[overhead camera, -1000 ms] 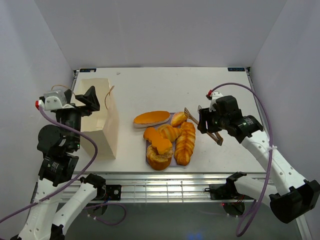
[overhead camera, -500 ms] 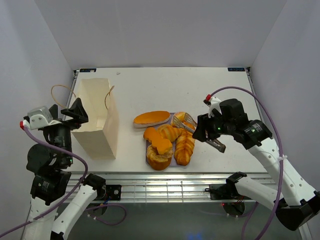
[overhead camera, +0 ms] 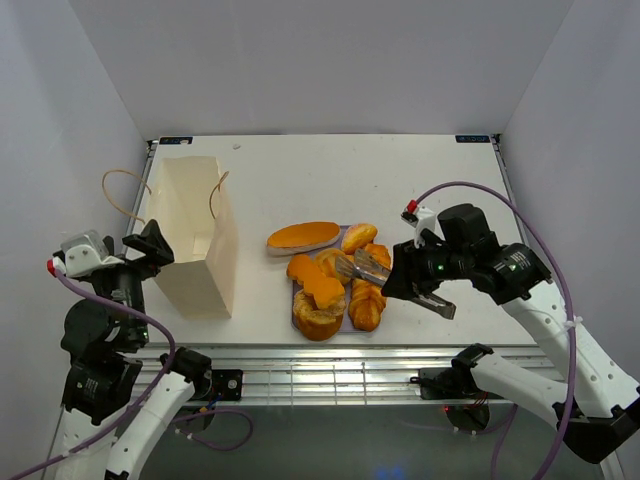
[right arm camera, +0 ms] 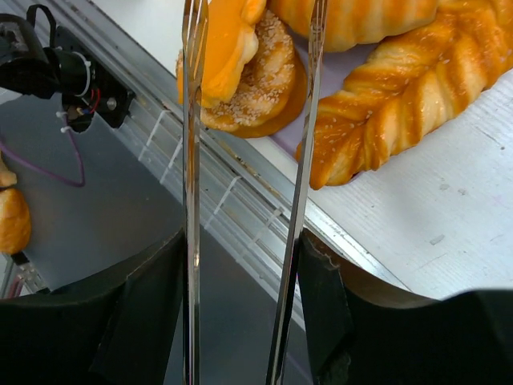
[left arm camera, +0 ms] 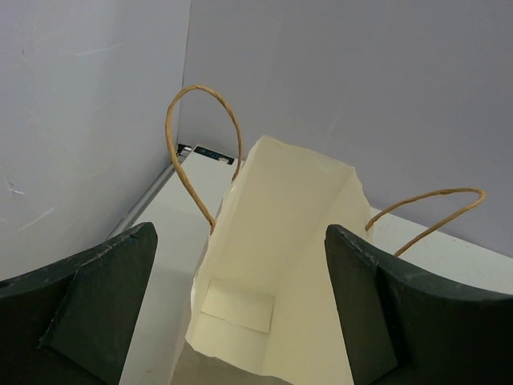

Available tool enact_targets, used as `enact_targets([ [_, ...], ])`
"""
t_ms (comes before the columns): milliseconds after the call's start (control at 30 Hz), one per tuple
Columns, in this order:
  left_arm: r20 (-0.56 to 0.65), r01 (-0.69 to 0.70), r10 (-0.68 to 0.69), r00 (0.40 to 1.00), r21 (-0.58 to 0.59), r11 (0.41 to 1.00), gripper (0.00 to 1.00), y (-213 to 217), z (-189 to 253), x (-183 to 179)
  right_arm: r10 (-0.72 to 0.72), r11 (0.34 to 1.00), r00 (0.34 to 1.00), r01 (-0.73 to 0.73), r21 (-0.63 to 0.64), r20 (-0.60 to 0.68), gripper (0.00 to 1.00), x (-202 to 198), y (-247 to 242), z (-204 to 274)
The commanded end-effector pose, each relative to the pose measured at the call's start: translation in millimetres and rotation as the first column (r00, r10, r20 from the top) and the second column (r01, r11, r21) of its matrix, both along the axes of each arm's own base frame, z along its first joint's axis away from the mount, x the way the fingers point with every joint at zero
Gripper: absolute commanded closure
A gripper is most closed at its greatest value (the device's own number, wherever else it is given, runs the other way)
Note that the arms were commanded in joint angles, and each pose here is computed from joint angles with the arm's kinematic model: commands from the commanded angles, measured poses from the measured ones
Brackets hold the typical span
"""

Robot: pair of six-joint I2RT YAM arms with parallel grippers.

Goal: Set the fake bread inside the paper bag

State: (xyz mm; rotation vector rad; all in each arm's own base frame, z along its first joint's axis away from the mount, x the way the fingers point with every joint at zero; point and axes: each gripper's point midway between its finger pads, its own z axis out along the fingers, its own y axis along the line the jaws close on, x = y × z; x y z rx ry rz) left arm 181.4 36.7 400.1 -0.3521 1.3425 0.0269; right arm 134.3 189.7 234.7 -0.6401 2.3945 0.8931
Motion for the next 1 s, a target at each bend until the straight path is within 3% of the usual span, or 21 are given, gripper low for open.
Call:
enact_targets([
  [0,-0.049,-0.029,0.029,0.998,-0.005,1.0,0.04,6.6,-13.0,-5.8,0.042,0.998,0.999,-0.041,0.055,-0.02,0.4,-15.2,6.7,14.7],
  [200,-0.04,-0.095,0.095,0.995,-0.015,0.995,0.04,21.3,-16.6,-17.1,0.066,0.997,0.997,-0.064,0.04,-0.051,0.4,-23.2,11.2,2.7],
  [600,-0.022,-0.081,0.081,0.996,-0.015,0.997,0.04,20.5,-20.7,-19.9,0.107,0.994,0.991,-0.108,-0.009,-0.084,0.41,-32.8,29.6,-12.5],
  [967,-0.026,-0.057,0.057,0.998,-0.009,0.998,0.04,15.4,-21.5,-16.2,0.099,0.995,0.994,-0.099,0.002,-0.047,0.59,-25.1,42.1,-3.1],
])
